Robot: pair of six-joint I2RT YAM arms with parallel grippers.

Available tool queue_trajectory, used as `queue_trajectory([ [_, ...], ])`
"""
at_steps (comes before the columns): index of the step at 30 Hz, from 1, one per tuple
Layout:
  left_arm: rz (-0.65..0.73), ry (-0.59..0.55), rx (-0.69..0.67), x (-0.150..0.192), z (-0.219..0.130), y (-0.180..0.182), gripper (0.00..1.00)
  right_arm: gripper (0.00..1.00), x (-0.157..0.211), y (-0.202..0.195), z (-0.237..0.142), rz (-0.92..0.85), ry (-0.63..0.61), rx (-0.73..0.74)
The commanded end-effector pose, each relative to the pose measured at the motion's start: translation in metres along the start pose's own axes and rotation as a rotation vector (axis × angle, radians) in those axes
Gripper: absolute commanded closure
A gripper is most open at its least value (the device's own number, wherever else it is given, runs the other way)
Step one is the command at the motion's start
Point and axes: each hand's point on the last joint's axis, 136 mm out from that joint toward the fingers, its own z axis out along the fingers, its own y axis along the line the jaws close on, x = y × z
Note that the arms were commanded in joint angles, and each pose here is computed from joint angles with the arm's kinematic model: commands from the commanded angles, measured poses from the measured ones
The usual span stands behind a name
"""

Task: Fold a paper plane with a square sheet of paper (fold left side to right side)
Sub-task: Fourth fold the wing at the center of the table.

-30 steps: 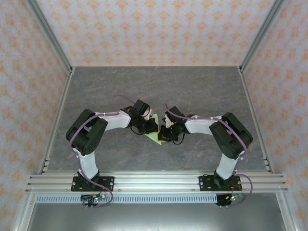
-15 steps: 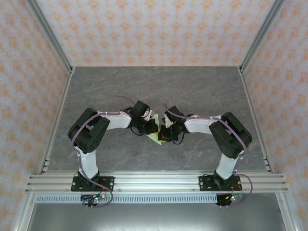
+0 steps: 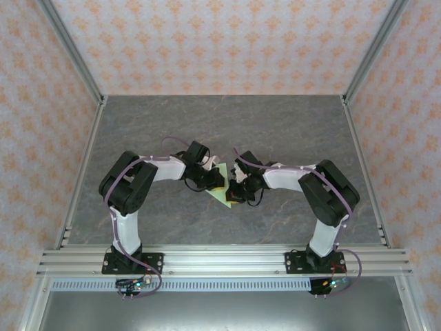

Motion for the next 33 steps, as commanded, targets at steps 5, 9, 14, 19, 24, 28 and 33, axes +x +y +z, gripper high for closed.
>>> queue_trajectory([
  [5, 0.017, -0.138, -0.064, -0.054, -0.01, 0.028, 0.92, 1.0, 0.056, -0.098, 0.013, 0.15, 0.158, 0.359],
  [9, 0.012, -0.141, -0.056, -0.065, -0.011, 0.027, 0.92, 1.0, 0.058, -0.1, 0.012, 0.148, 0.16, 0.363],
  [14, 0.046, -0.148, -0.055, -0.076, -0.014, 0.03, 0.92, 1.0, 0.06, -0.101, 0.012, 0.148, 0.163, 0.366],
  [19, 0.045, -0.16, -0.049, -0.085, -0.017, 0.035, 0.91, 1.0, 0.061, -0.101, 0.011, 0.148, 0.164, 0.366],
  [24, 0.047, -0.17, -0.043, -0.091, -0.022, 0.041, 0.91, 1.0, 0.06, -0.101, 0.011, 0.144, 0.162, 0.366],
  [28, 0.049, -0.176, -0.031, -0.098, -0.025, 0.045, 0.91, 1.0, 0.062, -0.102, 0.011, 0.146, 0.167, 0.368],
  [33, 0.055, -0.177, -0.009, -0.111, -0.027, 0.046, 0.9, 1.0, 0.062, -0.101, 0.01, 0.145, 0.168, 0.368],
])
